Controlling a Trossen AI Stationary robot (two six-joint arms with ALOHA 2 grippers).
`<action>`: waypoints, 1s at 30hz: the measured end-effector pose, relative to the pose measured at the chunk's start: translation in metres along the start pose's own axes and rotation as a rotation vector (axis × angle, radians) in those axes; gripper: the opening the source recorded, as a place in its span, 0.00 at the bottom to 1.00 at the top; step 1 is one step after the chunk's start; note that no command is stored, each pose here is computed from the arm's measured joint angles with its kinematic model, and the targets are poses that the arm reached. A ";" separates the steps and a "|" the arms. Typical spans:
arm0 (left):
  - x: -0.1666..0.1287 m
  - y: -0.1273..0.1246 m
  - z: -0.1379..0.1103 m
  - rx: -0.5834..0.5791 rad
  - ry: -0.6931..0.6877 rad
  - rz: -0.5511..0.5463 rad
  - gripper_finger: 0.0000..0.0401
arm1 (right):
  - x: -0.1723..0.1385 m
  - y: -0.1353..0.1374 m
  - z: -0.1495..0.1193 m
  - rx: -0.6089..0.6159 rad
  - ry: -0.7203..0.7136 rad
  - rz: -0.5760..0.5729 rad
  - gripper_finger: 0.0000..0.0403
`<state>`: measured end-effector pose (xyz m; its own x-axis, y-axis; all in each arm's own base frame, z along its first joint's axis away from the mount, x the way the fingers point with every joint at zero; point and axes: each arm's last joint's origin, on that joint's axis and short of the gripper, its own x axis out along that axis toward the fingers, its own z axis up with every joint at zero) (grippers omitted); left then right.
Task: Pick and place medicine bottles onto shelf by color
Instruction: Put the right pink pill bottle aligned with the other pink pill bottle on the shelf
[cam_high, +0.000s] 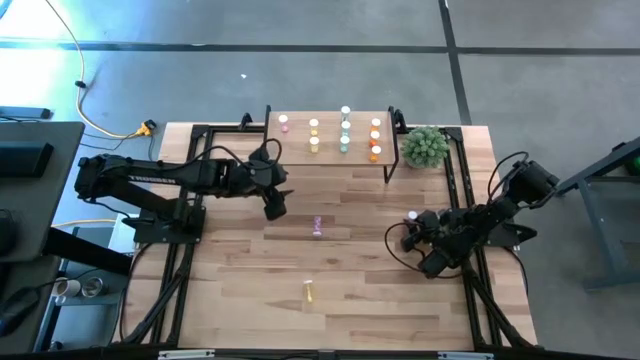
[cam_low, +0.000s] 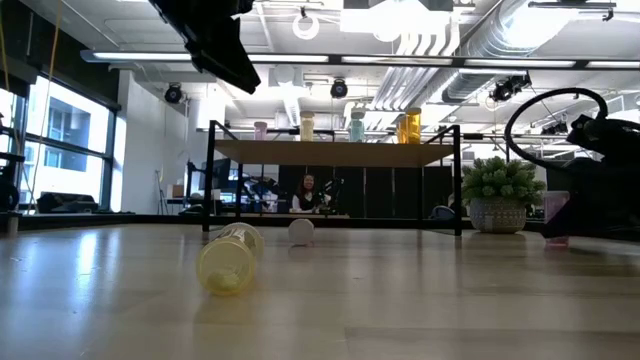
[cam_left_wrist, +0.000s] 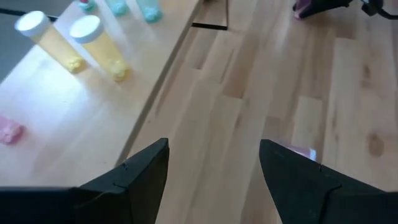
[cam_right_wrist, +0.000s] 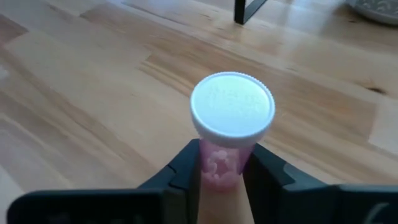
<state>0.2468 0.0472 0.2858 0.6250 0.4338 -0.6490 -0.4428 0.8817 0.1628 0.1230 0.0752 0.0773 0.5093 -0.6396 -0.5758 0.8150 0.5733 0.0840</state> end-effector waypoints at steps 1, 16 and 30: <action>0.000 0.000 0.000 0.001 0.001 -0.012 0.60 | 0.000 0.001 0.000 0.011 -0.001 0.008 0.20; -0.001 -0.008 -0.002 0.061 0.030 -0.269 0.60 | 0.000 0.040 0.004 0.151 0.042 0.251 0.21; -0.004 -0.023 -0.005 -0.121 0.110 -0.431 0.60 | 0.010 0.103 0.060 0.050 0.092 0.550 0.21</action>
<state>0.2508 0.0247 0.2806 0.6999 0.0040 -0.7143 -0.2332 0.9465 -0.2232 0.2283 0.0975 0.1287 0.8386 -0.2045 -0.5048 0.4495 0.7832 0.4295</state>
